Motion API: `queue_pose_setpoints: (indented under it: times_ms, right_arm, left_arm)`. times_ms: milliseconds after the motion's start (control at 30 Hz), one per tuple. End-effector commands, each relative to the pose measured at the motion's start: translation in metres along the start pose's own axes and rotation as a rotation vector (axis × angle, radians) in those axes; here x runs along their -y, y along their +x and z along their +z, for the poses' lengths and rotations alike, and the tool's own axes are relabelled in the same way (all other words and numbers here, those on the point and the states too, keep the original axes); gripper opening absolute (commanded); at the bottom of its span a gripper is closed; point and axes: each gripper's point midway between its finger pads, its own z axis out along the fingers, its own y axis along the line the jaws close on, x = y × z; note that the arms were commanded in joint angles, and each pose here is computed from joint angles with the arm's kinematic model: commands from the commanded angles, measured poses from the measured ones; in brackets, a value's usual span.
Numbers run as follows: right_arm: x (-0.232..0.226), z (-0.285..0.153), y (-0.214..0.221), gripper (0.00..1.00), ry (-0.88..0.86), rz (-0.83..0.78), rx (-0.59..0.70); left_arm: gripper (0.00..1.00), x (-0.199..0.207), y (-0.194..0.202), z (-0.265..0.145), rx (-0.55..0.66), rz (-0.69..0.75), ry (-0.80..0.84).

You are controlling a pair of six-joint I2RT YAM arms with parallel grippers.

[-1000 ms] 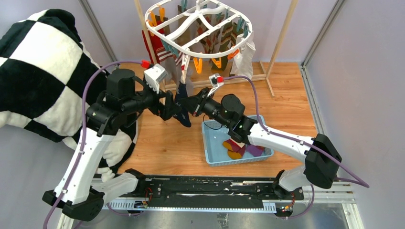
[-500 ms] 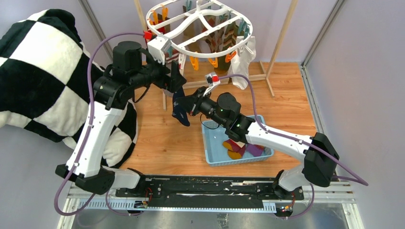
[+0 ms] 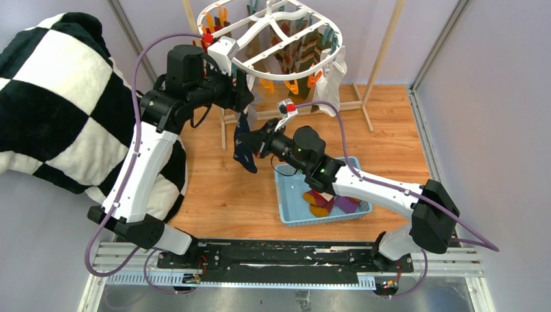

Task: Remove the socks clipped to the hanger
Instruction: Remove the sock from the hanger.

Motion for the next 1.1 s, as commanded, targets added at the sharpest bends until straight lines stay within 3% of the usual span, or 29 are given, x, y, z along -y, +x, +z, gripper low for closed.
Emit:
queue_pose_setpoints:
  times_ms: [0, 533, 767, 933, 1067]
  right_arm:
    - [-0.011, 0.002, 0.002, 0.00, -0.021, 0.009, -0.007]
    - [-0.016, 0.005, 0.001, 0.00, -0.042, 0.028, -0.005]
    - [-0.017, 0.007, 0.002, 0.00, -0.046, 0.036, -0.005]
    - [-0.018, 0.007, 0.000, 0.00, -0.050, 0.031, -0.005]
    - [-0.014, 0.005, 0.003, 0.00, -0.036, 0.027, -0.014]
  left_arm:
    - [0.66, 0.004, -0.014, 0.001, 0.028, 0.005, 0.012]
    - [0.55, 0.022, -0.033, 0.009, 0.062, -0.018, 0.119]
    - [0.32, 0.020, -0.036, 0.010, 0.077, -0.022, 0.105]
    - [0.03, 0.014, -0.037, 0.011, 0.083, -0.029, 0.075]
    - [0.00, 0.015, -0.042, 0.005, 0.106, -0.022, 0.072]
